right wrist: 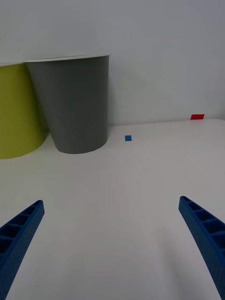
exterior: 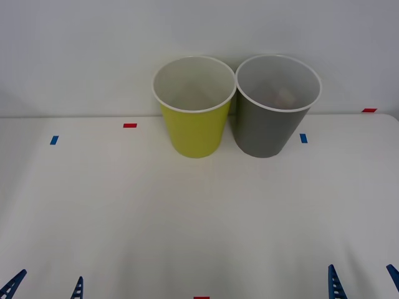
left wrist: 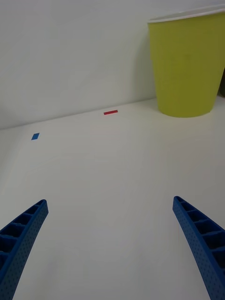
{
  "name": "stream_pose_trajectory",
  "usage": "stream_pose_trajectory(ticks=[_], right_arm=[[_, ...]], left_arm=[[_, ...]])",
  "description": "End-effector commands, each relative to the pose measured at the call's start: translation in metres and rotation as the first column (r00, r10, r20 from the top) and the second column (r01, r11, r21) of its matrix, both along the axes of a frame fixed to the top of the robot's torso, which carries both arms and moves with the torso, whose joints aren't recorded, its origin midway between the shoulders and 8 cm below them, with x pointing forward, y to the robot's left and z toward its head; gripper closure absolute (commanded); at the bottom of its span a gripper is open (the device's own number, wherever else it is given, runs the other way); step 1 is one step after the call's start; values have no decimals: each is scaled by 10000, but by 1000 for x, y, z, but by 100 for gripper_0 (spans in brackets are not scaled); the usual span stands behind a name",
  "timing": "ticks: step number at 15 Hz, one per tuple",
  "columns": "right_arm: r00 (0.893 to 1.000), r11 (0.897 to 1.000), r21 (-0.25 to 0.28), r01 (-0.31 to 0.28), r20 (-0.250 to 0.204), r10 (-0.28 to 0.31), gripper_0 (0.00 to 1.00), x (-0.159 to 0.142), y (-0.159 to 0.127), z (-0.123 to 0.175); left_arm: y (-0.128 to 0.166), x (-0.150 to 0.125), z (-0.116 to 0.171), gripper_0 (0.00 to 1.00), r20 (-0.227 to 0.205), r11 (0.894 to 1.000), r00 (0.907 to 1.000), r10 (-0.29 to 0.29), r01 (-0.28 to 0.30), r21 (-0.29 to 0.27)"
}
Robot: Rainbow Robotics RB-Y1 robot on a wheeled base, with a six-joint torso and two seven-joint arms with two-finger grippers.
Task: Put cans in the gray bin and PET bottles in the light green bin.
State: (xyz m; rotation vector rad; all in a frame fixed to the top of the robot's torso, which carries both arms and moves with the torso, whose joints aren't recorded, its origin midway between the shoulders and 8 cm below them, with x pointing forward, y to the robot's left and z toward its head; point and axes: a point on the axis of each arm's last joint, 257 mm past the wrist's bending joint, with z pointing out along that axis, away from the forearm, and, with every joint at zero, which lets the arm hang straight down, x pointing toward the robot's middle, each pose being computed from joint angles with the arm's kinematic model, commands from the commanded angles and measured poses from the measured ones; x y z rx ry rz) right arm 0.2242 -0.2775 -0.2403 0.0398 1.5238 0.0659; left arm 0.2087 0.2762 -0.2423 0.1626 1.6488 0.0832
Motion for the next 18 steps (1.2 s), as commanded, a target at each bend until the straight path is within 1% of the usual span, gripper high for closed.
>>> stream_pose_trajectory(ticks=[1, 18], right_arm=[[10000, 10000, 0, 0, 0, 0, 0, 0, 0, 0], [10000, 10000, 0, 0, 0, 0, 0, 0, 0, 0]], left_arm=[[0, 0, 0, 10, -5, 10000, 10000, -4, 4, 11], [0, 0, 0, 10, -5, 10000, 10000, -4, 4, 11]])
